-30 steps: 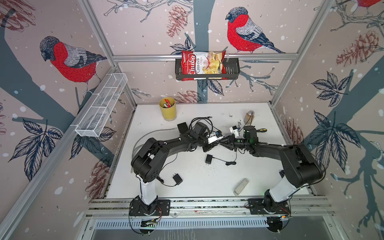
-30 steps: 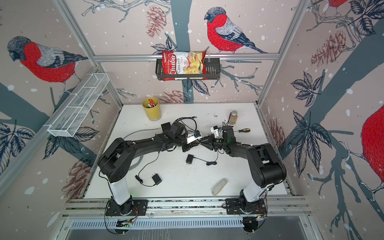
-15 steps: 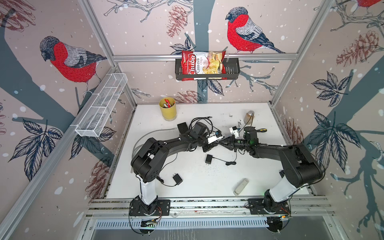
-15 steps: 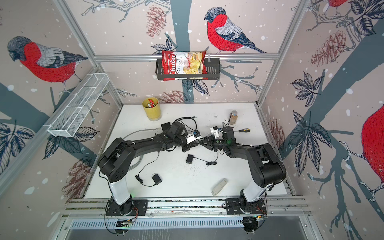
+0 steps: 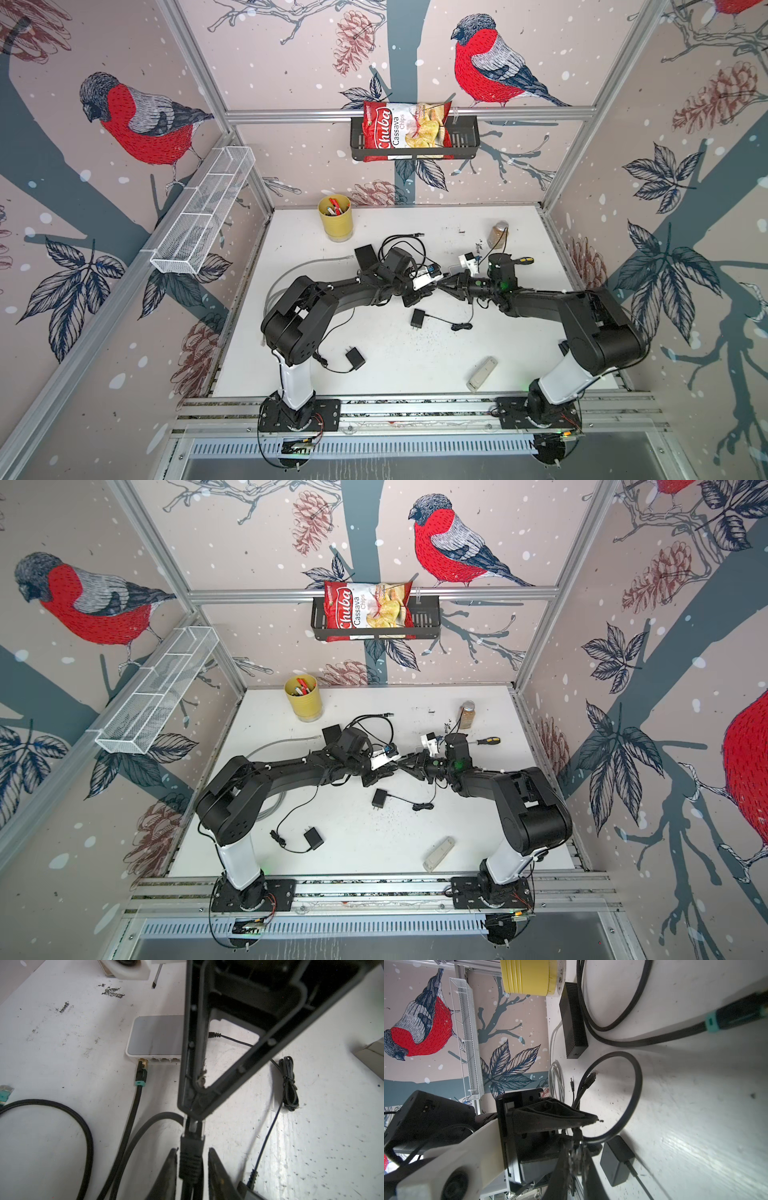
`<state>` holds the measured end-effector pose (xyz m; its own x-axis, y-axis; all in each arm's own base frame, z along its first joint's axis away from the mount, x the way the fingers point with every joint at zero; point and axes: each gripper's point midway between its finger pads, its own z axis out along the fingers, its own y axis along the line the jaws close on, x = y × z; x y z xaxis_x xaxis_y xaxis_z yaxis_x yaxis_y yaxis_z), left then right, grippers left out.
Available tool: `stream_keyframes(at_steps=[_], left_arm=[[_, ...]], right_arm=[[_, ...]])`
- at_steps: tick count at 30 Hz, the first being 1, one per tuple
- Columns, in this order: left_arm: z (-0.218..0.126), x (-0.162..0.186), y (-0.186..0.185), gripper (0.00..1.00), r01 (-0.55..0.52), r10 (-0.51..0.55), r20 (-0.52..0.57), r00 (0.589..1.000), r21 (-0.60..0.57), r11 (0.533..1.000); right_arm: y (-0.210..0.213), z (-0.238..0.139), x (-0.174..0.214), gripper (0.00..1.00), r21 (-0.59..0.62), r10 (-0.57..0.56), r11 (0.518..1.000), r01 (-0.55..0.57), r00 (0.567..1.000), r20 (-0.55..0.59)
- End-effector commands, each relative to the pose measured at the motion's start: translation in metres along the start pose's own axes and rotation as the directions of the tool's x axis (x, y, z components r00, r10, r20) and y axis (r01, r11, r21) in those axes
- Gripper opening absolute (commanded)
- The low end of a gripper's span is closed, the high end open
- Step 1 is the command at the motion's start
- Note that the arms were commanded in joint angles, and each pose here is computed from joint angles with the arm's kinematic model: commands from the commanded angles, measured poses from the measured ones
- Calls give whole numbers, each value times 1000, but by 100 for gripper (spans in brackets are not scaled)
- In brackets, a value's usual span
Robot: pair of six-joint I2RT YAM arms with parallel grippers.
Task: Insert the plug into the switch port
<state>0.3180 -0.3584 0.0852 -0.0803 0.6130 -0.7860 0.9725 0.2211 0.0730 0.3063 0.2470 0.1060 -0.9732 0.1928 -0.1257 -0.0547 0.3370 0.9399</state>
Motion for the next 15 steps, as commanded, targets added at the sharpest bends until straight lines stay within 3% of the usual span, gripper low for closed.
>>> stream_keyframes(at_steps=[1,6,15], left_arm=[[-5,-16,5,33,-10,11,66,998,-21,1000],[-7,-21,3,29,-8,9,91,996,-6,1000],[-5,-18,0,14,-12,11,84,996,14,1000]], right_arm=[[4,0,0,14,-17,-28,999,28,1000,-2],[6,0,0,14,-23,-29,999,29,1000,-4],[7,-1,1,14,-30,-27,999,27,1000,-3]])
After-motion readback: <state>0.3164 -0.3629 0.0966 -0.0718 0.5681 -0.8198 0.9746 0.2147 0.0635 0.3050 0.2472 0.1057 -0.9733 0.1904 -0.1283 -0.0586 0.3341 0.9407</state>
